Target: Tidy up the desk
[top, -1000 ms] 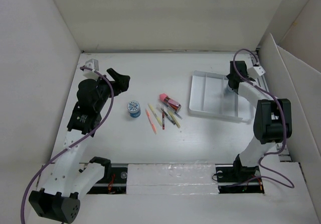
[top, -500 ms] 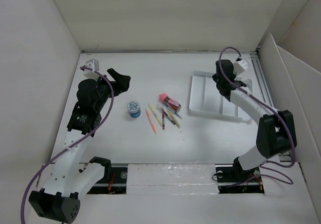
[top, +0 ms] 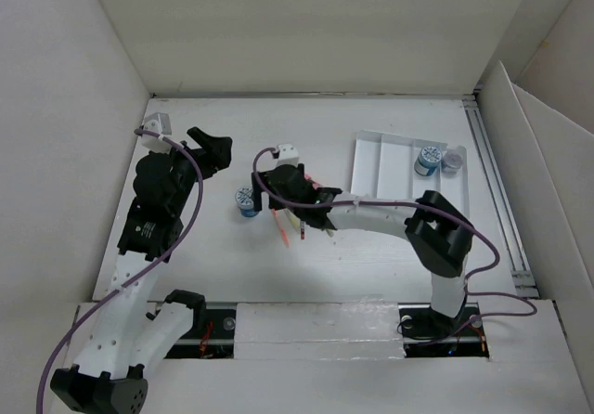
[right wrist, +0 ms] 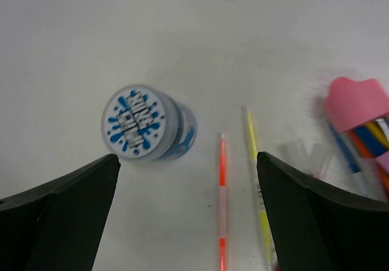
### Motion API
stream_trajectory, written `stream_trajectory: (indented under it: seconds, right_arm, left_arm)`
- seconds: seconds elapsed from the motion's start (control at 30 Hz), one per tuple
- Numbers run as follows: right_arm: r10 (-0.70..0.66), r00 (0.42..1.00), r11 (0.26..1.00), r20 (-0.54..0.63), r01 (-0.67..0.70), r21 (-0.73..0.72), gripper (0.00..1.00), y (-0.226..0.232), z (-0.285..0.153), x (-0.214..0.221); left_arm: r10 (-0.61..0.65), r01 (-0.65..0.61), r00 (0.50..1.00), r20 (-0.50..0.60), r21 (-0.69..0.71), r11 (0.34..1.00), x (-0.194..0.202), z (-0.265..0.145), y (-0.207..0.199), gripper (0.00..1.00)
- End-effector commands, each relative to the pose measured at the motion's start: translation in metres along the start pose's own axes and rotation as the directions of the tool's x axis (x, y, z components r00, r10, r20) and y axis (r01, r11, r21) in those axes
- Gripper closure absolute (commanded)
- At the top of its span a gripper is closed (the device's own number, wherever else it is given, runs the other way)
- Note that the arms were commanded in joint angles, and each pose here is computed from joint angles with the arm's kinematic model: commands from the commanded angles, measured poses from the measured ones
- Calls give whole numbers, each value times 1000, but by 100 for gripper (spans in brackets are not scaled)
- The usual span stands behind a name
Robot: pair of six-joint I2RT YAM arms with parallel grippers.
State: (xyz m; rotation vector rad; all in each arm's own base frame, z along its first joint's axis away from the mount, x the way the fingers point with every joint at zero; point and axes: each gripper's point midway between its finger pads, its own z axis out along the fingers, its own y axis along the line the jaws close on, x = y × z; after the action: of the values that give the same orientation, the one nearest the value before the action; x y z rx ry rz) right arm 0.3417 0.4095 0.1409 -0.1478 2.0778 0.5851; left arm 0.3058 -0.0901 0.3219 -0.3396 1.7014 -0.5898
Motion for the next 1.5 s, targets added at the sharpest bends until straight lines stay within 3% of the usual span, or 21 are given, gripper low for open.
stream_trajectory:
  seconds: [0.0, 0.17, 0.47, 0.53, 0.57, 0.63, 0.67, 0.77, 0.83, 0.87, 0.93, 1.0, 1.07, 1.1, 1.13, 1.2, 1.33, 1.47]
  right_arm:
    - [-150, 988, 989, 42, 150, -2, 0, 35, -1, -8]
    - [-273, 962, 962, -19, 273, -3, 0, 53, 13, 30]
    - [-312, 950, 946, -10, 312, 91, 1, 54, 44, 35]
    - [-336, 942, 934, -16, 335, 120, 6, 48, 56, 44]
    - [-331, 944, 936, -1, 329, 128, 19, 52, 59, 38]
    - [-322, 947, 937, -9, 321, 138, 27, 53, 64, 41]
    - [-304, 953, 943, 11, 299, 145, 40, 54, 64, 36]
    - [-196, 972, 976, 130, 180, 125, 52, 69, 45, -4]
    - [-109, 972, 991, 206, 90, 102, 53, 73, 27, -30]
    - [-15, 953, 999, 303, 1, 46, 53, 79, 0, -79]
    - [88, 931, 996, 355, -91, -8, 52, 65, -22, -103]
    - [256, 862, 966, 437, -242, -87, 52, 32, -64, -168]
    - [313, 835, 944, 453, -328, -48, 52, -21, -77, -171]
    - [392, 754, 901, 527, -432, -52, 52, -63, -101, -203]
    - [393, 753, 880, 528, -474, 20, 53, -102, -100, -182]
    - [410, 661, 811, 629, -579, 80, 54, -174, -127, -195]
    - [381, 625, 617, 682, -721, 316, 54, -284, -156, -146]
    - [369, 593, 471, 716, -783, 406, 52, -345, -181, -119]
  left_arm:
    - [-15, 13, 992, 126, 14, 1000, -35, -14, -11, 22]
    - [-7, 3, 993, 120, 38, 999, -35, -16, -16, 22]
    - [1, -6, 994, 105, 47, 999, -32, -14, -17, 22]
    - [4, -11, 997, 81, 77, 997, -27, -14, -22, 23]
    - [4, -11, 996, 91, 87, 996, -30, -16, -24, 23]
    - [5, -13, 995, 96, 85, 996, -31, -17, -24, 23]
    - [5, -12, 996, 92, 78, 997, -29, -15, -22, 23]
    - [5, -13, 996, 89, 89, 996, -29, -16, -24, 23]
    - [5, -13, 996, 92, 91, 996, -30, -16, -25, 23]
    - [7, -14, 996, 87, 82, 997, -29, -14, -23, 23]
    - [8, -14, 997, 78, 80, 997, -26, -13, -22, 23]
    - [7, -15, 996, 84, 89, 996, -28, -16, -24, 23]
    - [6, -14, 996, 94, 80, 997, -30, -16, -23, 23]
    - [7, -13, 996, 91, 74, 997, -29, -15, -21, 23]
    - [6, -12, 996, 87, 74, 997, -28, -14, -21, 23]
    - [5, -12, 997, 80, 96, 995, -26, -15, -25, 23]
    - [0, -7, 998, 66, 102, 995, -24, -11, -26, 23]
    - [-5, -1, 999, 47, 116, 993, -20, -9, -28, 23]
